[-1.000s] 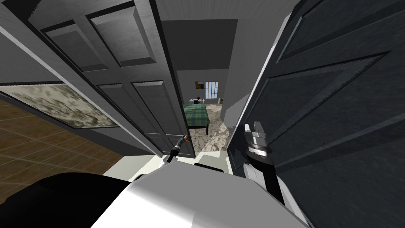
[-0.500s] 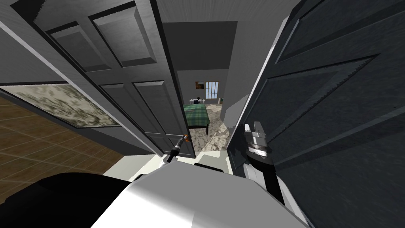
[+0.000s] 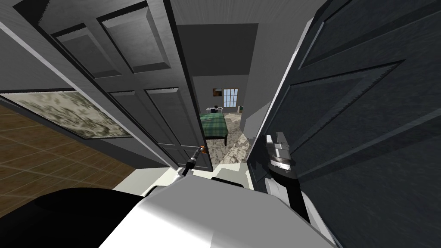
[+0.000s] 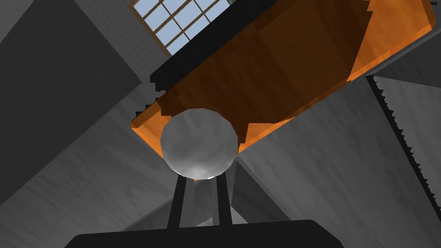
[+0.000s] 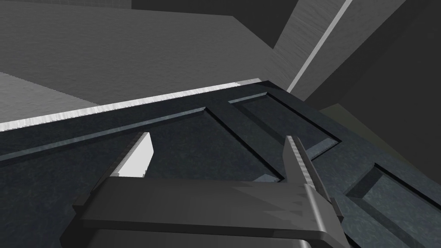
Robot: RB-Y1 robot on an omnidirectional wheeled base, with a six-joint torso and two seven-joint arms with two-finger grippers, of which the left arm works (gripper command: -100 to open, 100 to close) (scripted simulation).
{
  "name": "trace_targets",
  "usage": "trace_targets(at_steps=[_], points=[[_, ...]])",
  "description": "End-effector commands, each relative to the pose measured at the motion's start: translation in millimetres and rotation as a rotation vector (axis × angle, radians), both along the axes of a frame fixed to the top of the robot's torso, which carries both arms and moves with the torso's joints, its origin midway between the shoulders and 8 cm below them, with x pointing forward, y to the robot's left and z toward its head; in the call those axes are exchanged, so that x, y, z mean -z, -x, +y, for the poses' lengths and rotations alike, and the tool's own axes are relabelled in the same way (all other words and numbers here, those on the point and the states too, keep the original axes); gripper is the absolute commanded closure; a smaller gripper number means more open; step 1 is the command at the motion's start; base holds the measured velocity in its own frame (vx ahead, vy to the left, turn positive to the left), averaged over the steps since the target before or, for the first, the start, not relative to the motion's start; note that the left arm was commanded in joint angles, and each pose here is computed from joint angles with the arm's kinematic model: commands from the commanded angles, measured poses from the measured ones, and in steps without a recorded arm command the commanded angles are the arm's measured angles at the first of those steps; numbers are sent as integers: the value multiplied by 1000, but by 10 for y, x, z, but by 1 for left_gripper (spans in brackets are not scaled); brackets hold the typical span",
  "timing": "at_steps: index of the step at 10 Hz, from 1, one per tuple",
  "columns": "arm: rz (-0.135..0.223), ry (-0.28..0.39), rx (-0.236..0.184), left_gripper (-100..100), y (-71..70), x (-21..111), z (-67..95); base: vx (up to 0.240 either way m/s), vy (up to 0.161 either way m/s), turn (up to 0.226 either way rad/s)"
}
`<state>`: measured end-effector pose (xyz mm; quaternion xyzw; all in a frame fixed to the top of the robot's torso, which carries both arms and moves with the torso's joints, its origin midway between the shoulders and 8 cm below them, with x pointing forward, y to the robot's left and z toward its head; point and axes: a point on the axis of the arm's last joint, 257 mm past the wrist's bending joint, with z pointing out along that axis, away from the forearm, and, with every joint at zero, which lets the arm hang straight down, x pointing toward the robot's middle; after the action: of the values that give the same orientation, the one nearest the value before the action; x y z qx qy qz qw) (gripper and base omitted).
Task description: Pull the door open
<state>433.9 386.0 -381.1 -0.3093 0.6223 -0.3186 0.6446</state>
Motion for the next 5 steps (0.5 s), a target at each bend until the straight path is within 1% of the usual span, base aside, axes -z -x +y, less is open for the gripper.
trace_targets(at_steps=[1,2,3,4,5], points=[[20,71,26,100,8,106,-198,-49,19,18],[20,84,26,100,8,106,-198,-44,4,-19],[22,123,27,100,-3,107,-192,-31,-3,3],[22,124,27,100,-3,107,-192,-25,-1,8],[23,164,27,100,-13,107,-186,-28,-3,-1]])
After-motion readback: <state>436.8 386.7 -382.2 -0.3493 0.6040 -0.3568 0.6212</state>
